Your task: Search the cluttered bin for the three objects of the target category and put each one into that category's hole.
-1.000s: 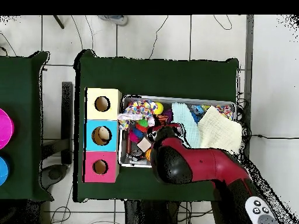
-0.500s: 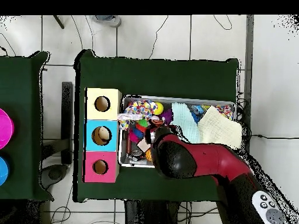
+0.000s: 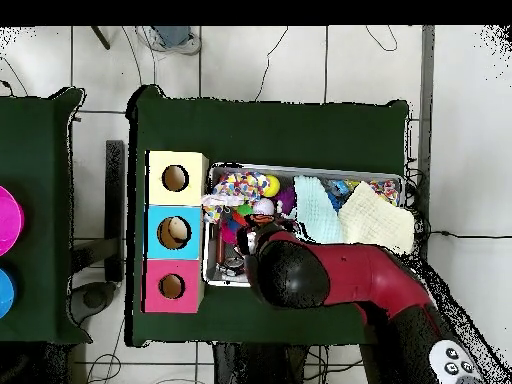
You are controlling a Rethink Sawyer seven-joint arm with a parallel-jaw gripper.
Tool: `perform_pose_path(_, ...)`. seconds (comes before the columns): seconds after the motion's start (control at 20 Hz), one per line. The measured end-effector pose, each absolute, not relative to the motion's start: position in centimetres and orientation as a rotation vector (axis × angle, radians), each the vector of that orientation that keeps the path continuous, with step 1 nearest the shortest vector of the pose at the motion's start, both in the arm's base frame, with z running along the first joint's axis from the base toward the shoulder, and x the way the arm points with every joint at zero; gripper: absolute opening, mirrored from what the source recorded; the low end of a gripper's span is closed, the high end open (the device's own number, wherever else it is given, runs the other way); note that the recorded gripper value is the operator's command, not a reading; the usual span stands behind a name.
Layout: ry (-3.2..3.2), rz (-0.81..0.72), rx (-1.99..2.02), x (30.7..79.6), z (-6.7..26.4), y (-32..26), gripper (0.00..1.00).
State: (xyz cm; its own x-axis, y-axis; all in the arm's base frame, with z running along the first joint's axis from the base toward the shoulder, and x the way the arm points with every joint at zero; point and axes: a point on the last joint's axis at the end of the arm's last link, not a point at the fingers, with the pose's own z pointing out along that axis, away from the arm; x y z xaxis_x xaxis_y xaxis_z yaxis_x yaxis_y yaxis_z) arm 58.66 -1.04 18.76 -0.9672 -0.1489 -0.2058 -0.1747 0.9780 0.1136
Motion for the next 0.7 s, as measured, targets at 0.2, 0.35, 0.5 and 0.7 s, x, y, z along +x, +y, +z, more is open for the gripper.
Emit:
perform_pose_path(0.2, 2.947, 0.188, -0.251, 58.5, 20.4, 0.2, 0.0)
perform_pose_path(0.35, 2.966, 0.188, -0.247, 58.3, 22.3, 1.5, 0.0)
perform_pose_path(0.5, 2.988, 0.175, -0.27, 58.0, 24.7, 3.5, 0.0)
perform_pose_path(0.7, 3.001, 0.138, -0.361, 57.3, 26.3, 6.7, 0.0)
